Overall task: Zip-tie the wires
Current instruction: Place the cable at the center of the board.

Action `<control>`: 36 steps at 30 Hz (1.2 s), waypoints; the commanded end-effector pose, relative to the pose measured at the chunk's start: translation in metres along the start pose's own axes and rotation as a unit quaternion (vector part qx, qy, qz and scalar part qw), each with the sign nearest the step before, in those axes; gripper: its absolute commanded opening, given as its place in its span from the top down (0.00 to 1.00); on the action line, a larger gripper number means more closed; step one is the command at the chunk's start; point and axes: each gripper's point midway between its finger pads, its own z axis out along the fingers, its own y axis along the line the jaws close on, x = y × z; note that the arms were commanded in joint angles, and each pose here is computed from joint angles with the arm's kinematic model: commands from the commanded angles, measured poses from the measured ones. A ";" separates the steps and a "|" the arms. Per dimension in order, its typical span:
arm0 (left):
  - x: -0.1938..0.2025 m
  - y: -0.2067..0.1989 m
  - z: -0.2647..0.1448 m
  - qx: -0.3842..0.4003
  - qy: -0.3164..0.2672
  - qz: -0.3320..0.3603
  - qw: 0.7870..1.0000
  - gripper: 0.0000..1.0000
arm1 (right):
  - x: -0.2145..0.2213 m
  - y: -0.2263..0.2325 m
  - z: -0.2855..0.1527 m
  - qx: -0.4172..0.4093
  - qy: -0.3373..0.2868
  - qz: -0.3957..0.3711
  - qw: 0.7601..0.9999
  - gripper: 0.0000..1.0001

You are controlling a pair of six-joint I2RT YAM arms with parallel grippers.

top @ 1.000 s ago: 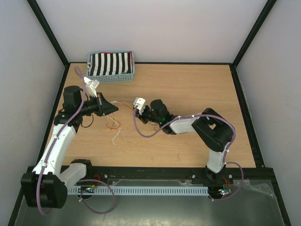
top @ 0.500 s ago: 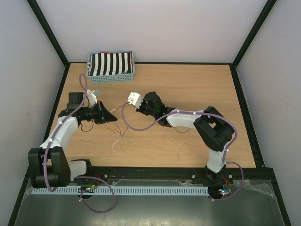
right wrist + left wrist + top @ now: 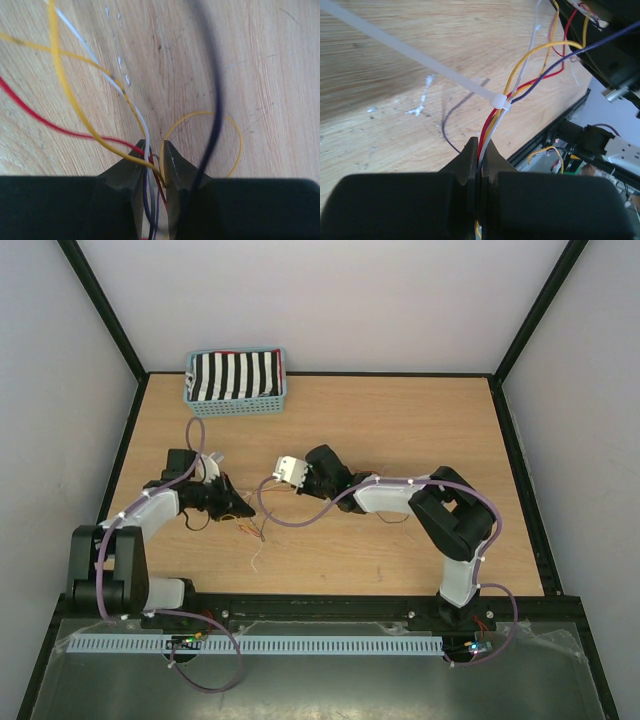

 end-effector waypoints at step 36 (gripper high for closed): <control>0.001 0.073 0.022 -0.155 -0.018 -0.039 0.987 0.57 | -0.030 -0.034 -0.092 -0.017 -0.122 0.087 0.989 0.00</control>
